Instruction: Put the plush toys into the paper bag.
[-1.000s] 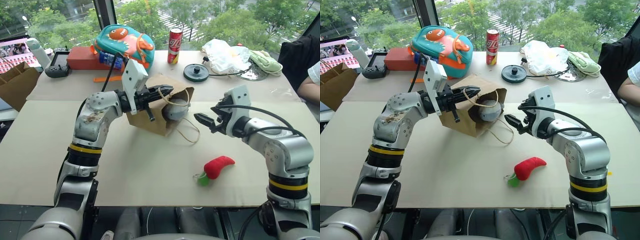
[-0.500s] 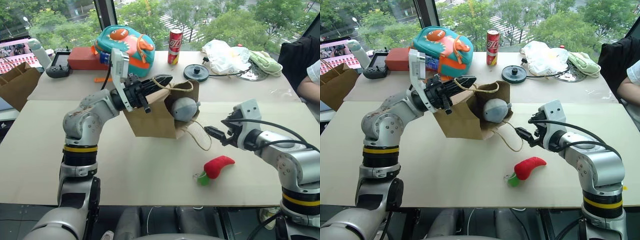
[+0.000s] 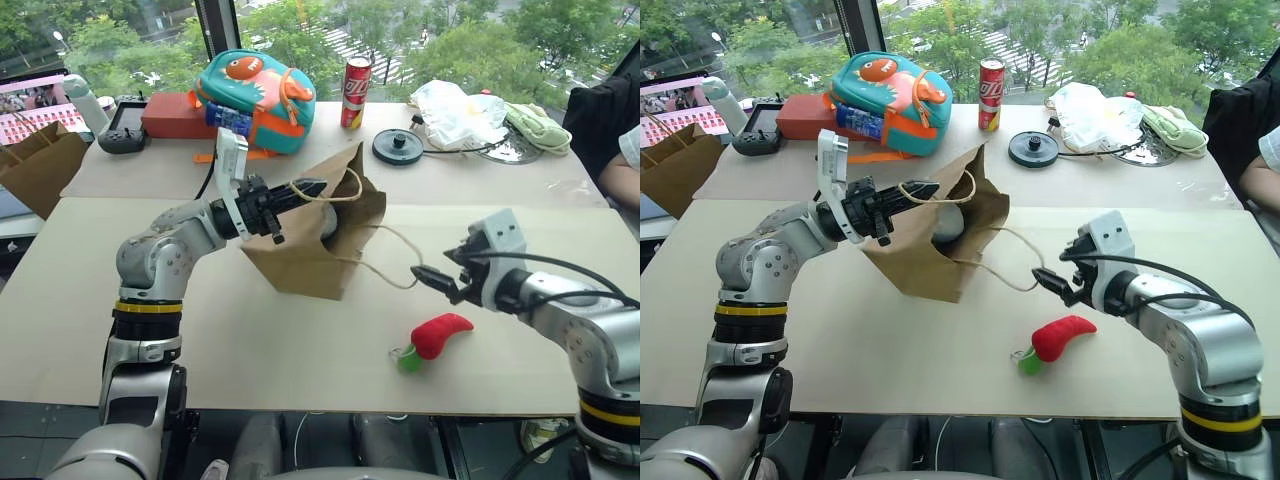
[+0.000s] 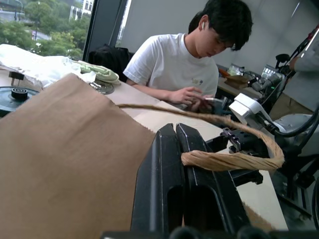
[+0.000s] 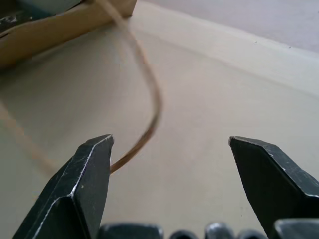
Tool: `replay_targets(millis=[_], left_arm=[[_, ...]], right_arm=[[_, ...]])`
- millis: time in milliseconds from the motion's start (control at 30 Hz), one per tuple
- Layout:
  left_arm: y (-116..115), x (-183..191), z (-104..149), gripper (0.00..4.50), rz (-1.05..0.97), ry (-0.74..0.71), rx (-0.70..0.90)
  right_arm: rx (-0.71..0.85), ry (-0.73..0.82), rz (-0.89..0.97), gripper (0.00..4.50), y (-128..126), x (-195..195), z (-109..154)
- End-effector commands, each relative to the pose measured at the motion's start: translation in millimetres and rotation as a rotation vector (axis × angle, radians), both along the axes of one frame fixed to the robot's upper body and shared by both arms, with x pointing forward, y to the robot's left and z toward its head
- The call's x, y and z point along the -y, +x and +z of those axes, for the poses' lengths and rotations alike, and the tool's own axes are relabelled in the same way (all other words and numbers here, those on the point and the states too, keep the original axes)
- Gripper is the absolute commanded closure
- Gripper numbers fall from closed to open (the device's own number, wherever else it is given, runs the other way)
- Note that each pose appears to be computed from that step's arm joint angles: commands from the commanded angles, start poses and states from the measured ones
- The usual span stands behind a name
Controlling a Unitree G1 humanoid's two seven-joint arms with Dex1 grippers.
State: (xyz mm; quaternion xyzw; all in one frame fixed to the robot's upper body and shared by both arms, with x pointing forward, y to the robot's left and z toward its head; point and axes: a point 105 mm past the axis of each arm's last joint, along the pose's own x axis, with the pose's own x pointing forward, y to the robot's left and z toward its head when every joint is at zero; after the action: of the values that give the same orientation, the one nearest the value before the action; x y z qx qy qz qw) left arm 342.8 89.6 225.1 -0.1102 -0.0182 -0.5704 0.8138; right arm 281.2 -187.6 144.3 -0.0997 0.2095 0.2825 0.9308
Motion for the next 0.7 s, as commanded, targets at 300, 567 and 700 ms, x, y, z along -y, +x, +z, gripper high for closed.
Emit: replay_targets(millis=[300, 567, 700], left_arm=[[-3.2, -0.6, 8.2, 4.50, -0.052, 0.047, 0.074], [-3.1, -2.4, 14.1, 4.50, -0.086, 0.091, 0.108], [-0.5, -2.5, 16.5, 4.50, -0.087, 0.100, 0.116]], right_arm=[[-0.040, -0.111, 0.272, 0.39, -42.7, 6.6, 1.9], [-0.088, -0.226, 0.367, 0.39, -44.2, 3.5, -26.5], [-0.102, -0.268, 0.387, 0.39, -41.1, 4.1, -37.4]])
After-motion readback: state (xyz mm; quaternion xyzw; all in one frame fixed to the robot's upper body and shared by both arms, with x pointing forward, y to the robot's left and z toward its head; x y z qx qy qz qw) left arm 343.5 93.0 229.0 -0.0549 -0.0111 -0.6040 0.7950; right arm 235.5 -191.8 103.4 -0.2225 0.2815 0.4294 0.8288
